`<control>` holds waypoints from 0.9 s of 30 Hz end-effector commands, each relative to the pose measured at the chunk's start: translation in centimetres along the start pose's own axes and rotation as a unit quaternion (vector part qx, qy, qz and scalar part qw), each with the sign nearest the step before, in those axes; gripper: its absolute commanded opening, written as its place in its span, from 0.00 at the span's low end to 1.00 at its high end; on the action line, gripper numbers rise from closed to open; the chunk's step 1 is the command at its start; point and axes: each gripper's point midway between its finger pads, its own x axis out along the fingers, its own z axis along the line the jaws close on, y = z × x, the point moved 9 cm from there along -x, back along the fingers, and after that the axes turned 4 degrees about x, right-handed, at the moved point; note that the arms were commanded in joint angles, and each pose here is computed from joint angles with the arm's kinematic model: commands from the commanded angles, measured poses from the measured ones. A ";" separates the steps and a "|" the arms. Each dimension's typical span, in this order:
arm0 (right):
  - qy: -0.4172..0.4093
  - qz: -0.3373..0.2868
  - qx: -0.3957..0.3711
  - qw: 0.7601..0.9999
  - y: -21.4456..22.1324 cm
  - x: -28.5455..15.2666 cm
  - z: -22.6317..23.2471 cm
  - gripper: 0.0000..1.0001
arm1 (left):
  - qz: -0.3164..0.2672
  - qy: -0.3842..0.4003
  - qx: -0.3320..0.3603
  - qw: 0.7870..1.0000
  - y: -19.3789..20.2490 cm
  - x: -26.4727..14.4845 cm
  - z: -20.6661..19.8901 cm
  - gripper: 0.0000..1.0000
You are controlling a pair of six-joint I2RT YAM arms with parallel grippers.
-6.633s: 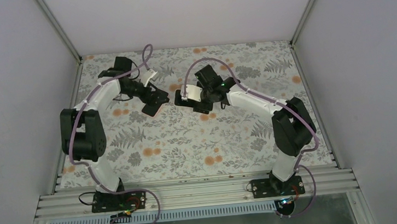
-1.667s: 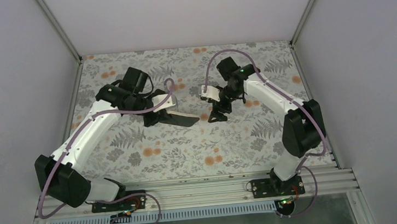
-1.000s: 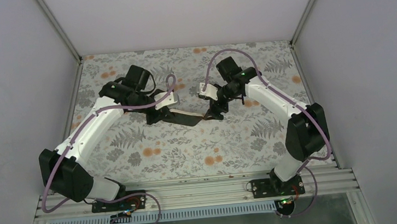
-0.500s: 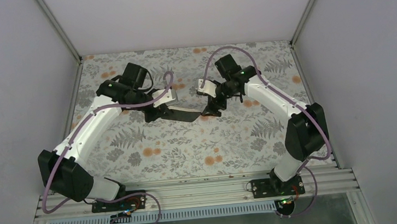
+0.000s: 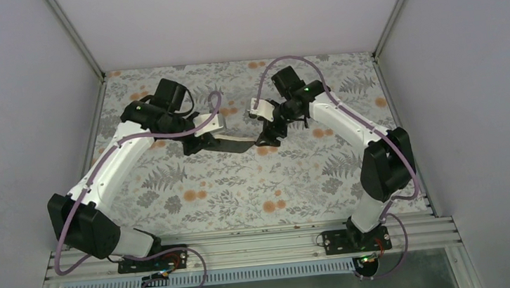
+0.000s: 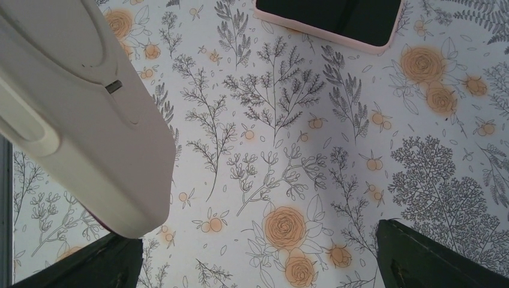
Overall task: Take the phone out of the phone case
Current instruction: Remove the phone case from the phone.
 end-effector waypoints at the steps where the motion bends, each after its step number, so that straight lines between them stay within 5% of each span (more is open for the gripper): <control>1: 0.106 -0.078 -0.027 0.991 -4.0 -1.6 -3.2 0.96 | -0.094 0.133 0.023 0.986 -2.3 -0.8 -3.9 0.02; 27: 0.125 -0.049 -0.048 0.990 -3.8 -1.2 -4.7 0.98 | -0.086 0.157 0.039 0.983 -1.9 -1.2 -5.0 0.02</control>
